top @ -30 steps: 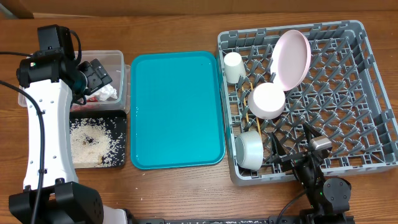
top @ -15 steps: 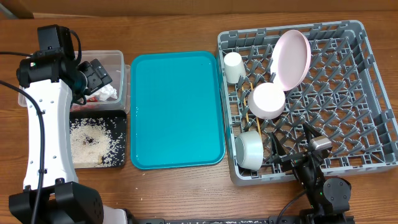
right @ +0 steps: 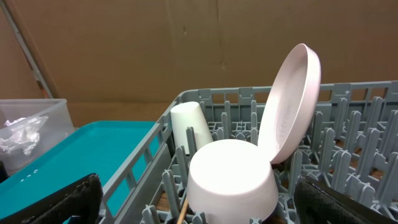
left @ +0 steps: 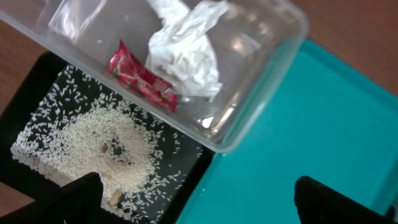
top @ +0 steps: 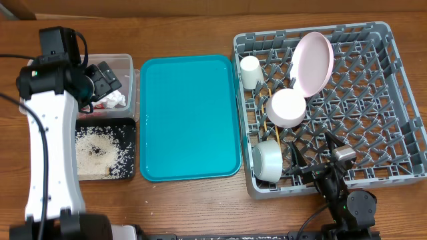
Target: Sort waste into correct bins and load items into the dishwasher
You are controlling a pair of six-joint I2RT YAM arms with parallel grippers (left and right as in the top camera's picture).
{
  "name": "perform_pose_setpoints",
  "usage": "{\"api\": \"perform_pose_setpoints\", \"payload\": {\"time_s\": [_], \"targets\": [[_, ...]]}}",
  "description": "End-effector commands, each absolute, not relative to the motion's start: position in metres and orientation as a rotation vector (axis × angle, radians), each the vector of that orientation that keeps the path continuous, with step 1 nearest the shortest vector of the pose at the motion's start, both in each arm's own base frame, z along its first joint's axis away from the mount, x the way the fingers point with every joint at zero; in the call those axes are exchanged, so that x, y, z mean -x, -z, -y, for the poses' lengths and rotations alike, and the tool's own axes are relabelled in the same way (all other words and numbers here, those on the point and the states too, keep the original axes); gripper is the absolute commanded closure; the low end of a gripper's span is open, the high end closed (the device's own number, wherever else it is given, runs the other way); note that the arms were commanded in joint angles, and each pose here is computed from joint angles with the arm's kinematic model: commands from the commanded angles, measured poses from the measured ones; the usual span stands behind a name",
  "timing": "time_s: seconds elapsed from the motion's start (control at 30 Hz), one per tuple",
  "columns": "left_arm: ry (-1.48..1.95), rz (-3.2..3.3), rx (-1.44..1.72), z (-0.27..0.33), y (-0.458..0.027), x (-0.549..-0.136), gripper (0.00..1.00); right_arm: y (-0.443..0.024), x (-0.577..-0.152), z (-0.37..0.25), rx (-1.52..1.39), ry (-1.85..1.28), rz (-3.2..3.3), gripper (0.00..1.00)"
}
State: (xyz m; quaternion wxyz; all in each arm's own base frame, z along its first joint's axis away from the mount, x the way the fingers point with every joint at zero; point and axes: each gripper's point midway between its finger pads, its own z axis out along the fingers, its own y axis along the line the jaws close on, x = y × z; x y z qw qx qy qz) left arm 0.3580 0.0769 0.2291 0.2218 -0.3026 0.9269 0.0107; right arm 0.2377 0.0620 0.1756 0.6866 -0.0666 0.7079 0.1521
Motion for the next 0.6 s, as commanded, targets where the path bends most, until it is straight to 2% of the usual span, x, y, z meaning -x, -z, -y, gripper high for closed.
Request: {"api": "perform_pose_setpoints", "payload": {"time_s": [0.0,0.3,0.57], "targets": [[0.029,-2.415,0.749,-0.057,-0.286,-0.343,0.0,-0.174,-0.239,-0.058,0.133,-0.329,-1.581,0.0],[0.13,-2.25,0.572,-0.017,-0.351,-0.303,0.0,-0.174,-0.239,-0.058,0.133,-0.329,-1.582,0.0],[0.164,-2.126,0.542,-0.015,-0.385,-0.269,0.0,-0.174,-0.239,-0.058,0.133,-0.329,-1.582,0.0]]}}
